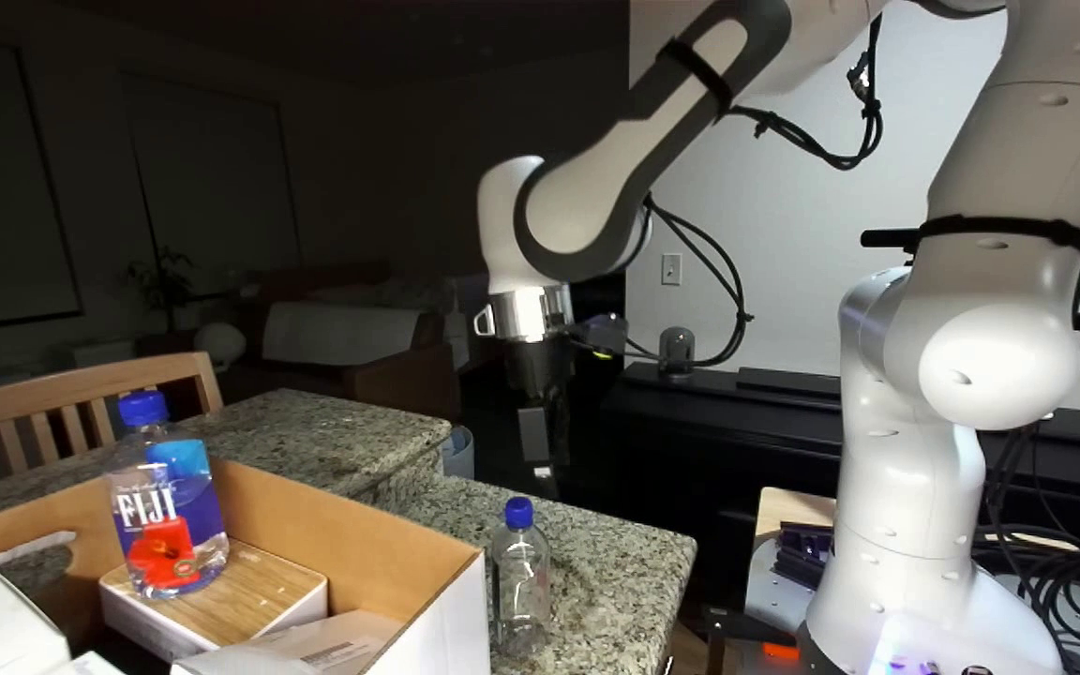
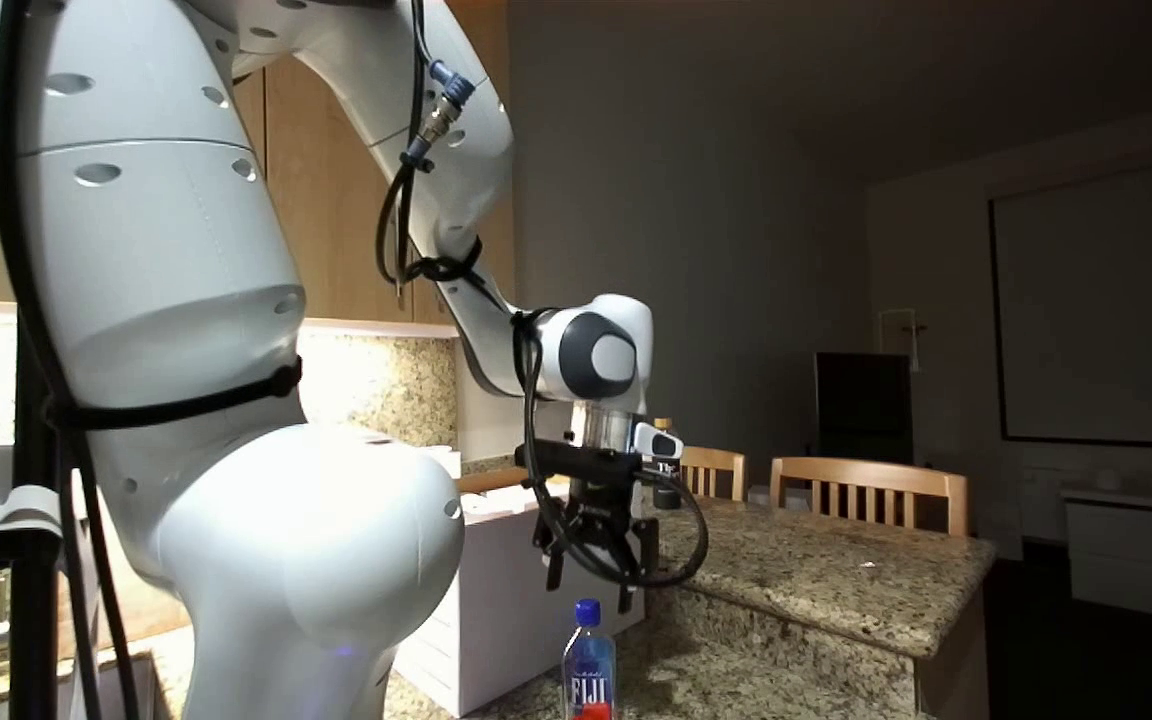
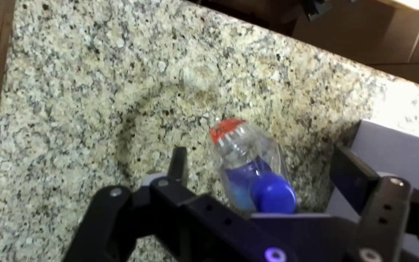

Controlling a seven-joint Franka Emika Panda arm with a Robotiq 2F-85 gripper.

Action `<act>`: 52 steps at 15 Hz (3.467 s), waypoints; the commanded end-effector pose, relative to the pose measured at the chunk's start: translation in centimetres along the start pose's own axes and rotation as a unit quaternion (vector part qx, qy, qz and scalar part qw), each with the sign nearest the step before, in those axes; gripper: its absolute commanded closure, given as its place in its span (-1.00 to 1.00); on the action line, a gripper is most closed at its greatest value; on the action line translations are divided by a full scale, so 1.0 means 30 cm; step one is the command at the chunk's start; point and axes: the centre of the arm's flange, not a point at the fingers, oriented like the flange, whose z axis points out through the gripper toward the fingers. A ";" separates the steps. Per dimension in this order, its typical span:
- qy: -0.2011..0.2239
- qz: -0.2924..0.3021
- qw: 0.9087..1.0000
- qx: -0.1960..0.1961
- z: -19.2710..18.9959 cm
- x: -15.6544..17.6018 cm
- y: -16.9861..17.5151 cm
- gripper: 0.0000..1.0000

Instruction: Put the water bottles in the box.

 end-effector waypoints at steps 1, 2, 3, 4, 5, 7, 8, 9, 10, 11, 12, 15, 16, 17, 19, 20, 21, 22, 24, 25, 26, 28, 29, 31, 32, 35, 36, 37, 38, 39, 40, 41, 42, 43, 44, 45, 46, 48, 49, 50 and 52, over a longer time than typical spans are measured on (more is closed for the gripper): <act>0.026 -0.016 0.999 -0.009 0.158 -0.063 0.012 -1.00; 0.040 -0.014 0.999 -0.010 0.155 -0.046 0.020 -1.00; 0.052 -0.011 0.999 -0.010 0.136 -0.018 0.028 -1.00; 0.065 -0.008 0.998 -0.012 0.116 0.001 0.032 -1.00; 0.075 -0.009 0.997 -0.014 0.106 0.012 0.029 -1.00; 0.083 -0.015 0.996 -0.008 0.098 0.031 0.025 -1.00; 0.076 -0.021 0.997 0.002 0.106 0.036 0.025 -1.00; 0.072 -0.027 0.997 0.011 0.111 0.036 0.024 -1.00; 0.069 -0.036 0.997 0.023 0.115 0.033 0.022 -0.96; 0.067 -0.045 0.996 0.030 0.119 0.031 0.016 -0.47; 0.066 -0.052 0.996 0.037 0.122 0.031 0.011 -0.46; 0.067 -0.072 0.994 0.052 0.137 0.035 -0.004 -0.09; 0.068 -0.076 0.993 0.053 0.139 0.035 -0.007 0.02; 0.070 -0.080 0.993 0.055 0.140 0.036 -0.012 0.17; 0.075 -0.082 0.993 0.046 0.139 0.039 -0.020 0.43; 0.075 -0.082 0.993 0.044 0.137 0.042 -0.022 0.55; 0.076 -0.082 0.993 0.042 0.131 0.047 -0.025 0.69; 0.078 -0.083 0.993 0.040 0.121 0.053 -0.028 0.75; 0.075 -0.086 0.993 0.037 0.121 0.053 -0.038 0.71; 0.074 -0.088 0.993 0.034 0.118 0.054 -0.047 0.71; 0.073 -0.090 0.993 0.033 0.114 0.054 -0.052 0.71; 0.070 -0.093 0.993 0.023 0.089 0.058 -0.069 0.70; 0.071 -0.093 0.993 0.013 0.060 0.059 -0.079 0.70; 0.069 -0.088 0.994 -0.006 -0.015 0.063 -0.096 0.70; 0.069 -0.083 0.994 -0.016 -0.051 0.065 -0.105 0.69; 0.071 -0.047 0.995 -0.048 -0.191 0.071 -0.120 0.69; 0.073 -0.031 0.995 -0.054 -0.248 0.078 -0.120 0.70; 0.076 -0.016 0.995 -0.059 -0.298 0.077 -0.116 0.70; 0.080 0.003 0.995 -0.060 -0.361 0.084 -0.112 0.70; 0.085 0.018 0.994 -0.059 -0.411 0.083 -0.109 0.70; 0.091 0.034 0.994 -0.057 -0.473 0.086 -0.109 0.70; 0.099 0.049 0.992 -0.055 -0.531 0.085 -0.112 0.70; 0.108 0.061 0.991 -0.050 -0.595 0.084 -0.113 0.70; 0.117 0.070 0.990 -0.048 -0.644 0.076 -0.121 0.70; 0.126 0.077 0.988 -0.045 -0.695 0.072 -0.130 0.70; 0.132 0.082 0.987 -0.043 -0.744 0.080 -0.142 0.70; 0.141 0.085 0.985 -0.041 -0.783 0.080 -0.154 0.70; 0.158 0.087 0.983 -0.040 -0.860 0.094 -0.199 0.70; 0.166 0.087 0.981 -0.040 -0.891 0.096 -0.219 0.70; 0.173 0.085 0.980 -0.039 -0.919 0.104 -0.248 0.70; 0.183 0.076 0.979 -0.043 -0.952 0.125 -0.310 0.70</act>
